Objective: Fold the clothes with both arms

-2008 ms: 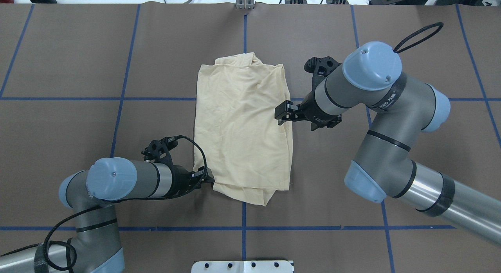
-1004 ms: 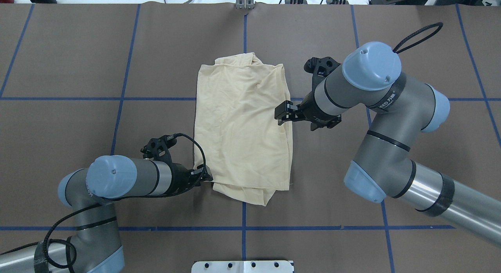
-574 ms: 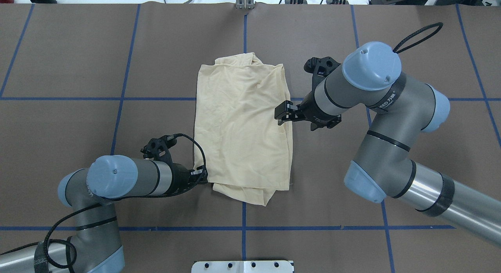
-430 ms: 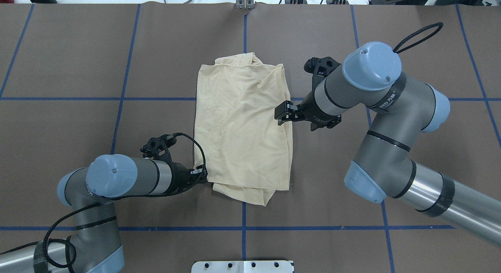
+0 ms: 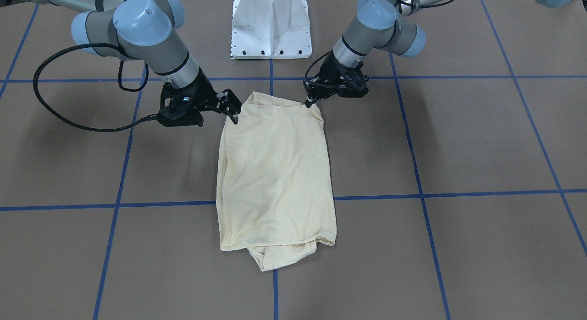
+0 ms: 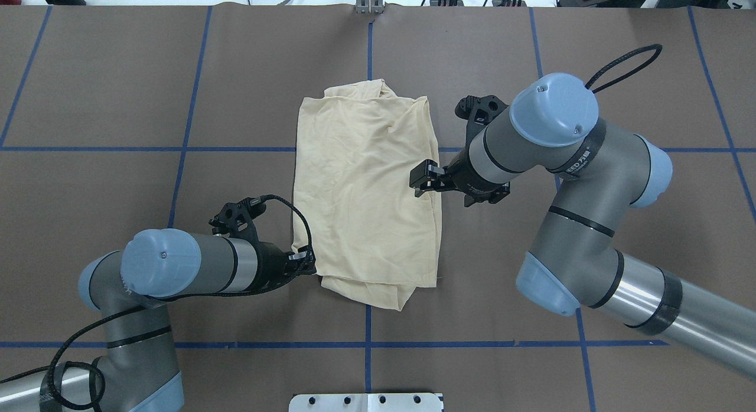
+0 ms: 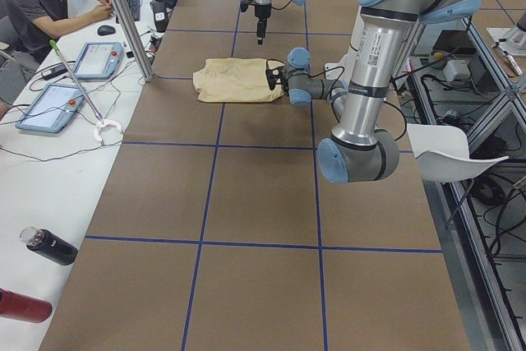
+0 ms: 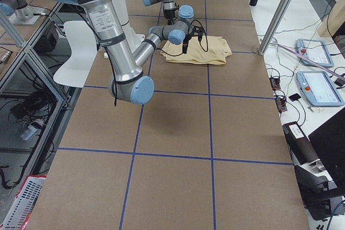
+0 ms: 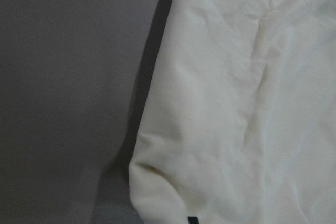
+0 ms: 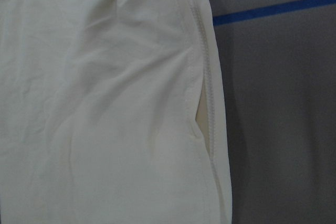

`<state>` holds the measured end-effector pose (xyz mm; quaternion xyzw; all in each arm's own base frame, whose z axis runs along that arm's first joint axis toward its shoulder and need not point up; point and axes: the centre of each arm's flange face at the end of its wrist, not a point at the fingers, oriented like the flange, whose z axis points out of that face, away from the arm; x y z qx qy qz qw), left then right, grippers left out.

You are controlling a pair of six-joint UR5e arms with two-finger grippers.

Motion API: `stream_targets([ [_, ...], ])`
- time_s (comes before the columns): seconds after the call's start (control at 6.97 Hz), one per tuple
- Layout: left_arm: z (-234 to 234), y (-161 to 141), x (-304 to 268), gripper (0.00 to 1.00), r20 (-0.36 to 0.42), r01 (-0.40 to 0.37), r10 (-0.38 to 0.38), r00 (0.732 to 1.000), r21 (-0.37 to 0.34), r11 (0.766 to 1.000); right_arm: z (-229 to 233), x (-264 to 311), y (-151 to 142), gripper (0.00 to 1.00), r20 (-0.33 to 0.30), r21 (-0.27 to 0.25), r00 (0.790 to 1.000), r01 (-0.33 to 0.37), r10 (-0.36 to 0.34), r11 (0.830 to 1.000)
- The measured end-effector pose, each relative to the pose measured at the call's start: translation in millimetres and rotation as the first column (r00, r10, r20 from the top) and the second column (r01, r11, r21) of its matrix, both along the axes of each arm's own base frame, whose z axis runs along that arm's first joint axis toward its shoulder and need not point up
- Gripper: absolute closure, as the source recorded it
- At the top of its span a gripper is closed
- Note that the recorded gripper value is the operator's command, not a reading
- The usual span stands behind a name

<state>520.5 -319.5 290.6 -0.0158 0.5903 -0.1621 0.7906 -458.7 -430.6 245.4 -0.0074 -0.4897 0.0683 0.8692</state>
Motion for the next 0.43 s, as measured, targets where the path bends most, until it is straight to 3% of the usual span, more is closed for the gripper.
stream_targets([
  [0.43,-2,4,-3,1.00,0.009,-0.005,0.005,1.000,-0.004,1.000,10,-45,45,0.00,-0.036,-0.057,0.999,-0.027,0.025,0.998],
])
